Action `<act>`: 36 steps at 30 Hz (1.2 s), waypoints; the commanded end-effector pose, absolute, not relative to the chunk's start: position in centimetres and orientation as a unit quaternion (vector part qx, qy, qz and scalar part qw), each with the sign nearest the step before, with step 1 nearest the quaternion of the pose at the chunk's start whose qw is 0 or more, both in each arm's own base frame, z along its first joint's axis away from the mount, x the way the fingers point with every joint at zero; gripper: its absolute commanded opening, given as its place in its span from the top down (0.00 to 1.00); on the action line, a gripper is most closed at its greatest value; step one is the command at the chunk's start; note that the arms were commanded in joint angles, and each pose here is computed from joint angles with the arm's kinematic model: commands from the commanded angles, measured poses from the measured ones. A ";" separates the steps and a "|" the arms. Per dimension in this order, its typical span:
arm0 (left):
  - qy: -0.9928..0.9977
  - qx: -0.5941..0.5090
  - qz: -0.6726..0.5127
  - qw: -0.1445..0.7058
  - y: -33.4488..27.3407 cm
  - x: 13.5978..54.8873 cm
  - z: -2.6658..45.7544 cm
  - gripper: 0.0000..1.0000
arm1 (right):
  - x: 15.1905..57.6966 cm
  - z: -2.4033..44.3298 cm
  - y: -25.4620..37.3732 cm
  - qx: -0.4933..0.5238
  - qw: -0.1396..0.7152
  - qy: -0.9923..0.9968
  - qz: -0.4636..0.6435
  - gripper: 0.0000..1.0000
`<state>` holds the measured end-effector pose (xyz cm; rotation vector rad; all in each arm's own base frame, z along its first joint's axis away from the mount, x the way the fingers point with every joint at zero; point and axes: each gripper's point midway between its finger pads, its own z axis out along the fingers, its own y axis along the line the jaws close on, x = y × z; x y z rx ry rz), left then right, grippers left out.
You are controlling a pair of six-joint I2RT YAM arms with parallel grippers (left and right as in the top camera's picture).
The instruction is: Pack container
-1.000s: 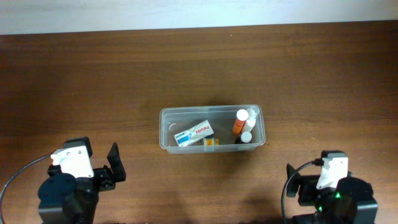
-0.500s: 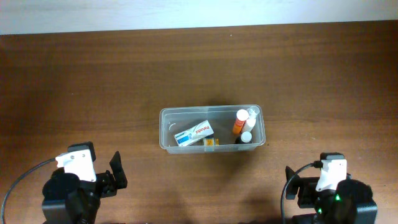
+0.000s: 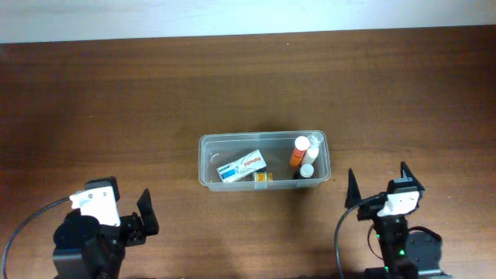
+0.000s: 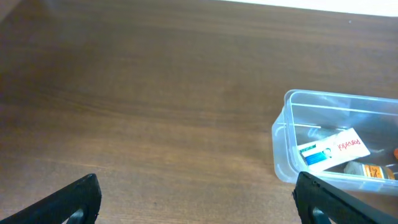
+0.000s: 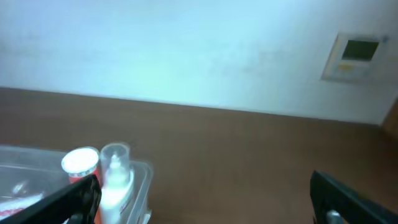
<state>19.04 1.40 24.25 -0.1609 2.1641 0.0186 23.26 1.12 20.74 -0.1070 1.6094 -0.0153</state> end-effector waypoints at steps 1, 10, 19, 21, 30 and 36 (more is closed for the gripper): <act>0.882 -0.066 0.001 0.467 1.2 19.0 24.1 0.01 | 24.0 17.3 1.1 -0.057 0.676 0.735 -0.012 0.02; 0.882 -0.066 0.001 0.467 1.2 19.0 24.1 0.01 | 24.1 15.1 1.2 -0.058 0.652 0.756 -0.010 0.01; 0.882 -0.066 0.001 0.467 1.2 19.0 24.1 0.01 | 24.1 15.1 1.2 -0.058 0.652 0.756 -0.010 0.02; 0.882 -0.066 0.001 0.467 1.2 19.0 24.1 0.01 | 24.1 15.1 1.2 -0.057 0.652 0.756 -0.010 0.02; 0.882 -0.066 0.001 0.467 1.2 19.0 24.1 0.01 | 24.1 15.1 1.2 -0.057 0.652 0.756 -0.010 0.02; 0.883 -0.073 0.015 0.464 1.7 18.4 23.5 0.01 | 24.1 15.1 1.2 -0.057 0.652 0.756 -0.010 0.02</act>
